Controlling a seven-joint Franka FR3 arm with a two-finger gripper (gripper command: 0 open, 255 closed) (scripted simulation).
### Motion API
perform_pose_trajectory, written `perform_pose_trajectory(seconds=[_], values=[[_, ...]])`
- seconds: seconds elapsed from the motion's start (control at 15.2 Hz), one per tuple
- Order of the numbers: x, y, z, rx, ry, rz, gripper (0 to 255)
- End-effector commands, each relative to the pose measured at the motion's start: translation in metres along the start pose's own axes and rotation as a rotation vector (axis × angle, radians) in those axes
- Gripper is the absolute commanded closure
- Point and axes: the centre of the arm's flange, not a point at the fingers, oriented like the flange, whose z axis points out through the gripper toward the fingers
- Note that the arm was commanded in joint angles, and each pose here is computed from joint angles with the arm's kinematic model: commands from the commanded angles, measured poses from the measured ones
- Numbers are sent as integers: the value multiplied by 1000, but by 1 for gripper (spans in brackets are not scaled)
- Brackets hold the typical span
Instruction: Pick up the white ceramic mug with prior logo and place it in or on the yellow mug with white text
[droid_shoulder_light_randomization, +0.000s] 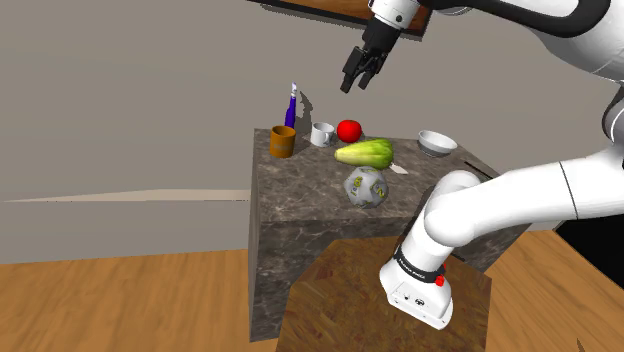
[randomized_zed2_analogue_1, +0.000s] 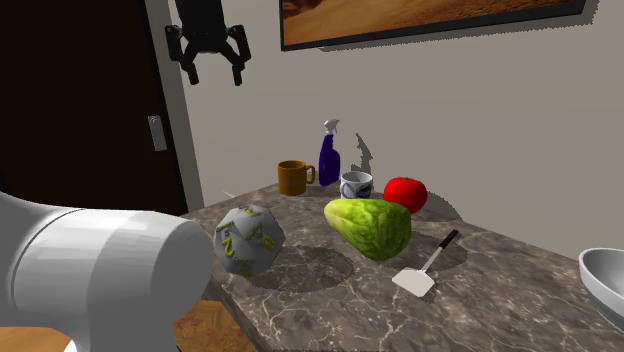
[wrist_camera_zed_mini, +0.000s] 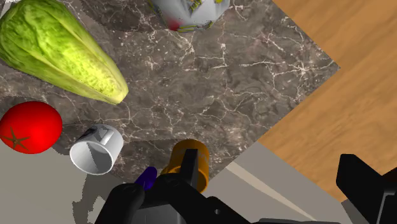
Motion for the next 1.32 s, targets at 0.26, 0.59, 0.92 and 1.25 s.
perform_pose_trajectory(seconds=[0.26, 0.59, 0.92, 1.25], values=[[22, 39, 31, 4, -12, -1, 0], [48, 87, 70, 9, -28, -1, 0], [74, 135, 110, 14, -44, -2, 0], [100, 182, 150, 19, -59, -3, 0]])
